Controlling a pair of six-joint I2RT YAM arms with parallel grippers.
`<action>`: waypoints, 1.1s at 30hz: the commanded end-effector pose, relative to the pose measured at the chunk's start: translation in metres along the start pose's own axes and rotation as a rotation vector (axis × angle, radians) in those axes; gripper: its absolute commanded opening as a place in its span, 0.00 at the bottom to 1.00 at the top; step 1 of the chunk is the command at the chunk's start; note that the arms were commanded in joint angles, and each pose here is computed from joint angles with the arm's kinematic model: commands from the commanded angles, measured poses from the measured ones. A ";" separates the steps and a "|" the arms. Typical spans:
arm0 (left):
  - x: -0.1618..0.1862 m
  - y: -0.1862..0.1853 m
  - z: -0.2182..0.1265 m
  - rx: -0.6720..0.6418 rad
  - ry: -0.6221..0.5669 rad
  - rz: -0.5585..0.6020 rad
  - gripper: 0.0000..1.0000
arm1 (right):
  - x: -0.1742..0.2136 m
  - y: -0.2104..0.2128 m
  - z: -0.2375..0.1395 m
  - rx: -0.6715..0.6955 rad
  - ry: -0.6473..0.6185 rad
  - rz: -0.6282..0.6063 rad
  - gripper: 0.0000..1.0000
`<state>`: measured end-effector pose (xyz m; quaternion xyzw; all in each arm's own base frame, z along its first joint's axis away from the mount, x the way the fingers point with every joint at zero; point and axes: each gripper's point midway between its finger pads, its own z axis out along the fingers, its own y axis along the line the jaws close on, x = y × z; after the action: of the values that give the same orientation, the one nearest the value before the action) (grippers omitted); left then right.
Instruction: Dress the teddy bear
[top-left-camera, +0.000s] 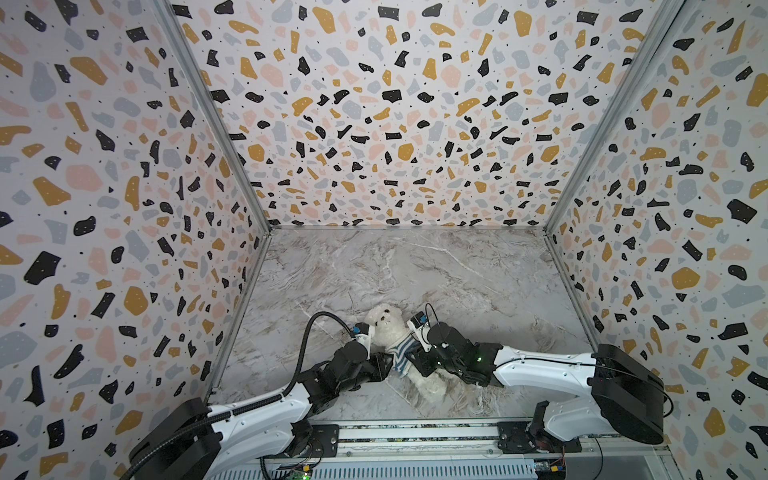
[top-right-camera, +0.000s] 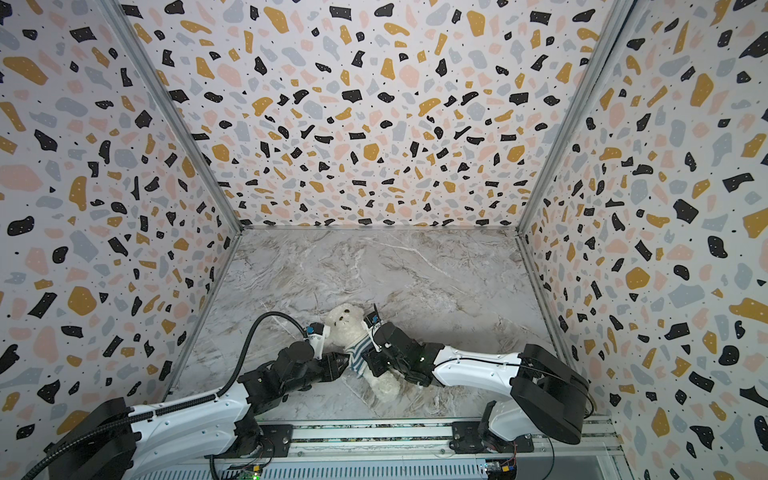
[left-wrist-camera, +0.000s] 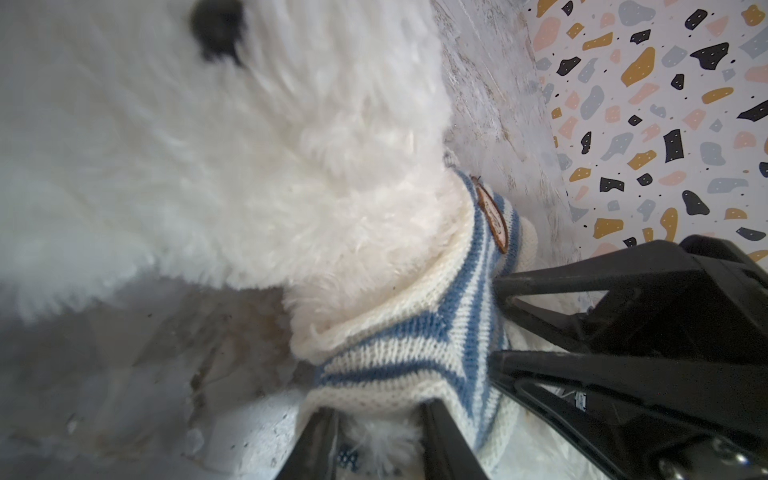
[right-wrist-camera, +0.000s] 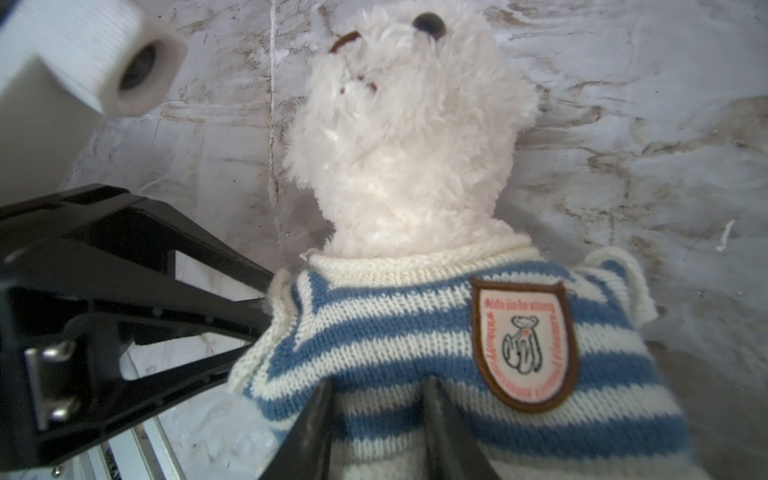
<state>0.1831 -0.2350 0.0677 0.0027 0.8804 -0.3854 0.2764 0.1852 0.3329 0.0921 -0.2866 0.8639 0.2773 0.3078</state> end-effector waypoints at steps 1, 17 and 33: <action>0.004 -0.004 0.005 0.033 -0.003 0.004 0.32 | 0.018 -0.004 0.002 0.012 0.062 0.009 0.37; -0.006 -0.024 0.003 0.123 -0.042 -0.005 0.00 | 0.013 0.008 -0.016 -0.027 0.011 -0.041 0.48; -0.014 -0.041 -0.004 0.172 -0.059 0.007 0.00 | 0.016 0.013 -0.007 -0.011 0.045 -0.116 0.31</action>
<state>0.1812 -0.2474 0.0847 0.0067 0.8557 -0.4307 0.2868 0.1673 0.3306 0.0926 -0.3332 0.8468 0.2694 0.3151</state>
